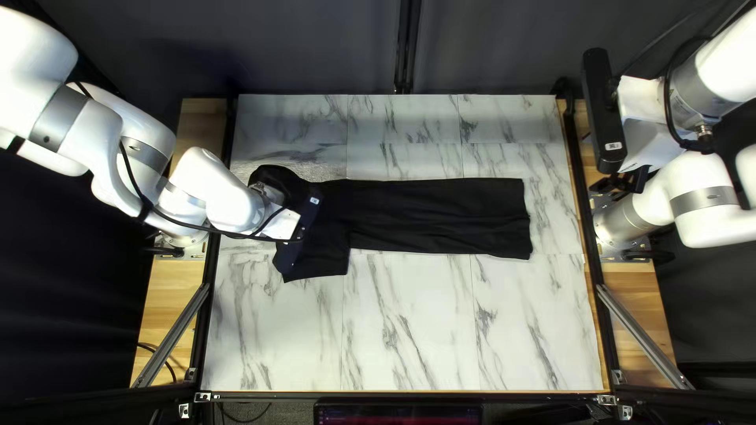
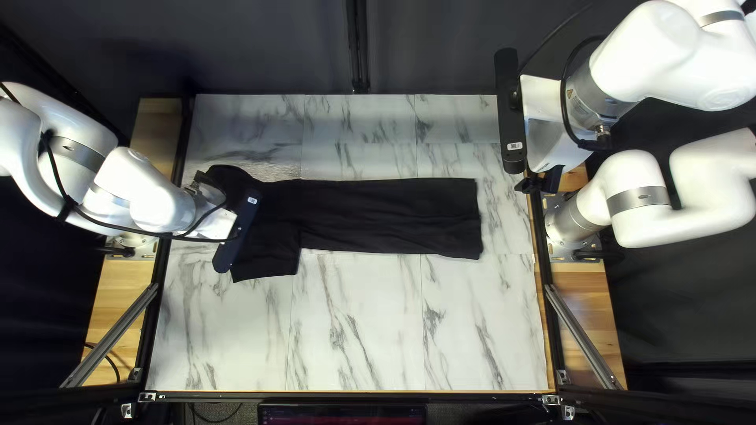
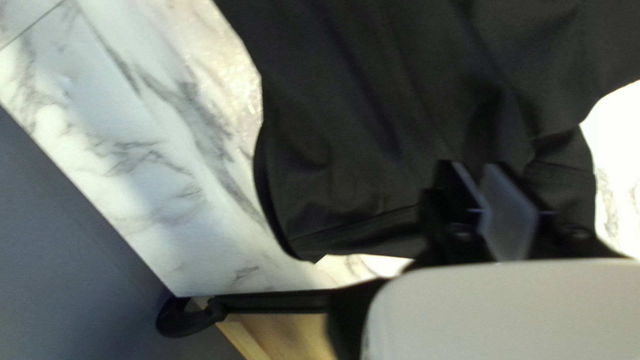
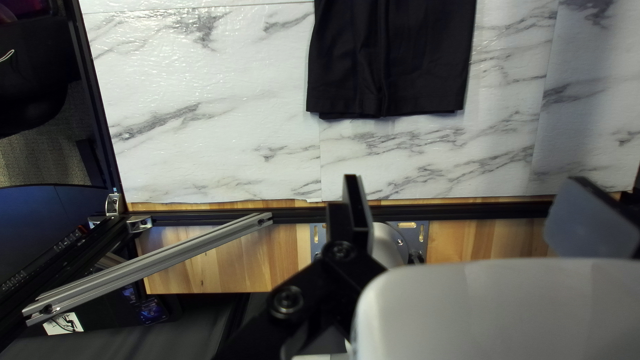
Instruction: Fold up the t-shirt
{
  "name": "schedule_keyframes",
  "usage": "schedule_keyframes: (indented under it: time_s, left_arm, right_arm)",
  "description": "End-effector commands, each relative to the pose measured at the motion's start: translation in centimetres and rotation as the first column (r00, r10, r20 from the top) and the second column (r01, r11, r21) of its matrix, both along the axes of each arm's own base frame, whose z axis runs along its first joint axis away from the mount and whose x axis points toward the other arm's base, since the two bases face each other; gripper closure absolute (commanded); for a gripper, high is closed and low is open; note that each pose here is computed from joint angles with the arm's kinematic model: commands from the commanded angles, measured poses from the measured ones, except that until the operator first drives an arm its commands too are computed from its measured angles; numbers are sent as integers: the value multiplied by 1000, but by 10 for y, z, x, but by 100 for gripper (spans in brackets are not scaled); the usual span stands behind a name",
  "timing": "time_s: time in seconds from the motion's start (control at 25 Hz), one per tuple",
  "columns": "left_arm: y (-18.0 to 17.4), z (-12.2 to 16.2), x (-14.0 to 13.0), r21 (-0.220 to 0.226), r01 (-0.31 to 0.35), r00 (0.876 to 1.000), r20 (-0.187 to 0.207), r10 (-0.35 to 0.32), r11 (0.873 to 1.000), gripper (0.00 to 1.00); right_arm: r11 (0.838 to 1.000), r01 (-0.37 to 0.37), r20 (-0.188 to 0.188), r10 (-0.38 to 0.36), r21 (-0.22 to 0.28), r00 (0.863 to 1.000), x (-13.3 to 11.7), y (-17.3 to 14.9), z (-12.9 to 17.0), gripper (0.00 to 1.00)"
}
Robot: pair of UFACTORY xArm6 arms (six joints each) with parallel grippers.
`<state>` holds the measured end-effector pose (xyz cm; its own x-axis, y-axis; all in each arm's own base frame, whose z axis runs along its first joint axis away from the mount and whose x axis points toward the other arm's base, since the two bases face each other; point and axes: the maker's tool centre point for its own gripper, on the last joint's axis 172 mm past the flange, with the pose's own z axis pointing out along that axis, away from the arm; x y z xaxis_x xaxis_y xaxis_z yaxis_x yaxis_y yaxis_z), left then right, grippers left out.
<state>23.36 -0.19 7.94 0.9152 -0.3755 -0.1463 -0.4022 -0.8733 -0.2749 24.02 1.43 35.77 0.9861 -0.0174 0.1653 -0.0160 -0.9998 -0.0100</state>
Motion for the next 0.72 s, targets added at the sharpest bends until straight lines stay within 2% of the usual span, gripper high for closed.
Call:
schedule_keyframes:
  time_s: [0.04, 0.28, 0.4, 0.48, 0.56, 0.6, 0.72]
  left_arm:
    - [-7, -2, -1, -14, 11, 1000, -8, -11, 1000, 0]
    - [0, -8, -7, -29, 8, 1000, -10, -8, 1000, 0]
    - [4, -8, -9, -34, 0, 1000, -8, 0, 999, 13]
    - [6, -8, -11, -36, -5, 1000, -7, 5, 999, 55]
    - [7, -9, -10, -37, -9, 1000, -4, 9, 999, 90]
    - [7, -9, -10, -38, -9, 1000, -3, 9, 999, 93]
    - [6, -9, -12, -42, -8, 1000, -4, 7, 999, 95]
  right_arm:
    - [1000, 0, 0, 0, 0, 1000, 0, 0, 0, 0]
    - [1000, 0, 0, 0, 0, 1000, 0, 0, 0, 0]
    - [1000, 0, 0, 0, 0, 1000, 0, 0, 0, 0]
    - [1000, 0, 0, 0, 0, 1000, 0, 0, 0, 0]
    - [1000, 0, 0, 0, 0, 1000, 0, 0, 0, 0]
    - [1000, 0, 0, 0, 0, 1000, 0, 0, 0, 0]
    - [1000, 0, 0, 0, 0, 1000, 0, 0, 0, 0]
